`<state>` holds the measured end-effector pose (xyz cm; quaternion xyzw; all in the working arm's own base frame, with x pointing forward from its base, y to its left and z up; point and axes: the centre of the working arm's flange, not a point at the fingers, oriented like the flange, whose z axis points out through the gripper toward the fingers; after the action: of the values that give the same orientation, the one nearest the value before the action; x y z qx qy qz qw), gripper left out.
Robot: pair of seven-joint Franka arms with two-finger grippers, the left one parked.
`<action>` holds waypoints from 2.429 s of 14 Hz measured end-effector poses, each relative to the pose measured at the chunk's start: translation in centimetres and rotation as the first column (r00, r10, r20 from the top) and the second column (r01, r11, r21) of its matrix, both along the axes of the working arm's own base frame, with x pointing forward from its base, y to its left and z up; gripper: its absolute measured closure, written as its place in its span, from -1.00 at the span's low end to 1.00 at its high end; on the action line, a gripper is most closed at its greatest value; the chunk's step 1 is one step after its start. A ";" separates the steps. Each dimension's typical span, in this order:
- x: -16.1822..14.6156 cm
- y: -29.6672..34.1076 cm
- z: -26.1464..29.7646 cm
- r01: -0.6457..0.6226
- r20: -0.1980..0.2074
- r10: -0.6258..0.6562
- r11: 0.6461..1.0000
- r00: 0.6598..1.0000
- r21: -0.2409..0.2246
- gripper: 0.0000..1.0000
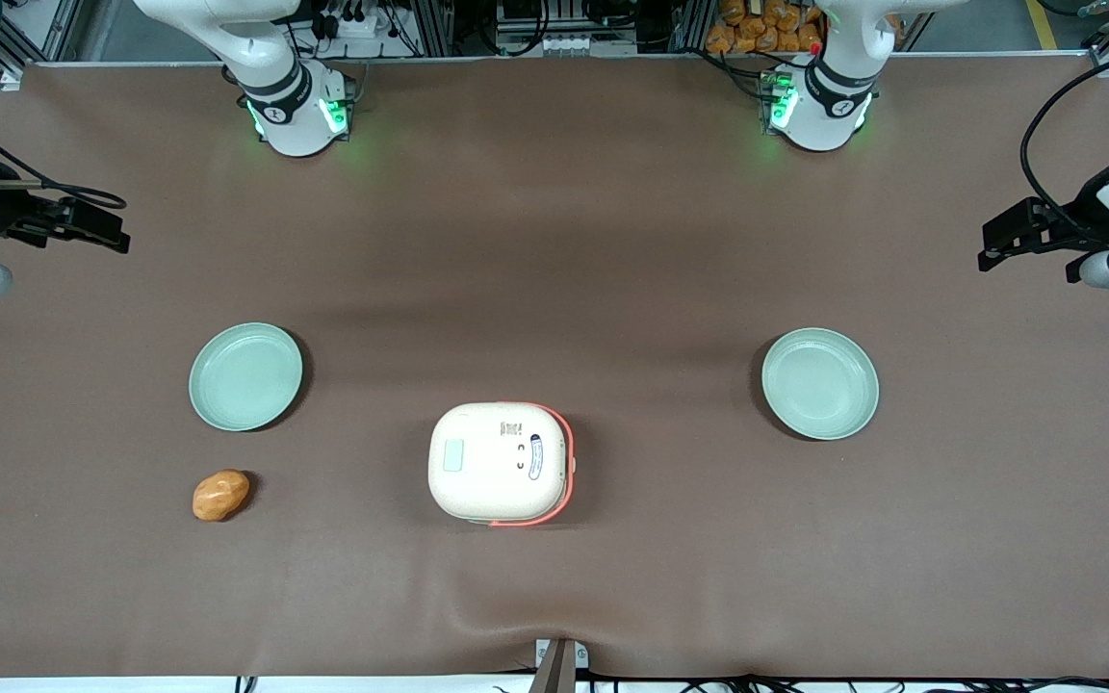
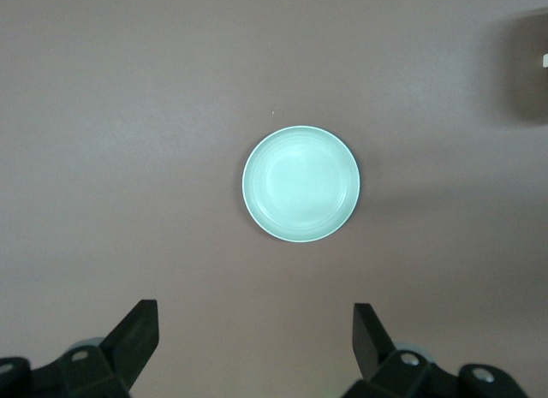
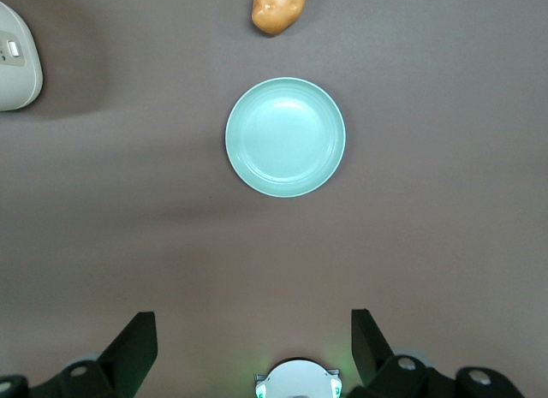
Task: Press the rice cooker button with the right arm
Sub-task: 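Move the right gripper over the white rice cooker's lid button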
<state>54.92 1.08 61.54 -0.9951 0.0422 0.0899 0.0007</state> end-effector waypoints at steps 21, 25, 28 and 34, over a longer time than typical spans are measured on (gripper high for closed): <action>0.0 3.2 0.3 0.006 0.012 -0.007 0.998 1.000 0.055 -1.00; 0.0 8.2 0.4 -0.076 0.049 0.071 0.993 0.996 0.094 -1.00; 0.5 14.0 -0.9 -0.164 0.084 0.156 0.982 0.984 0.098 -1.00; 3.5 25.7 -5.3 -0.253 0.294 0.209 0.960 0.933 0.121 -1.00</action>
<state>58.46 26.82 56.23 -0.9926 -0.0829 -0.0481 0.0742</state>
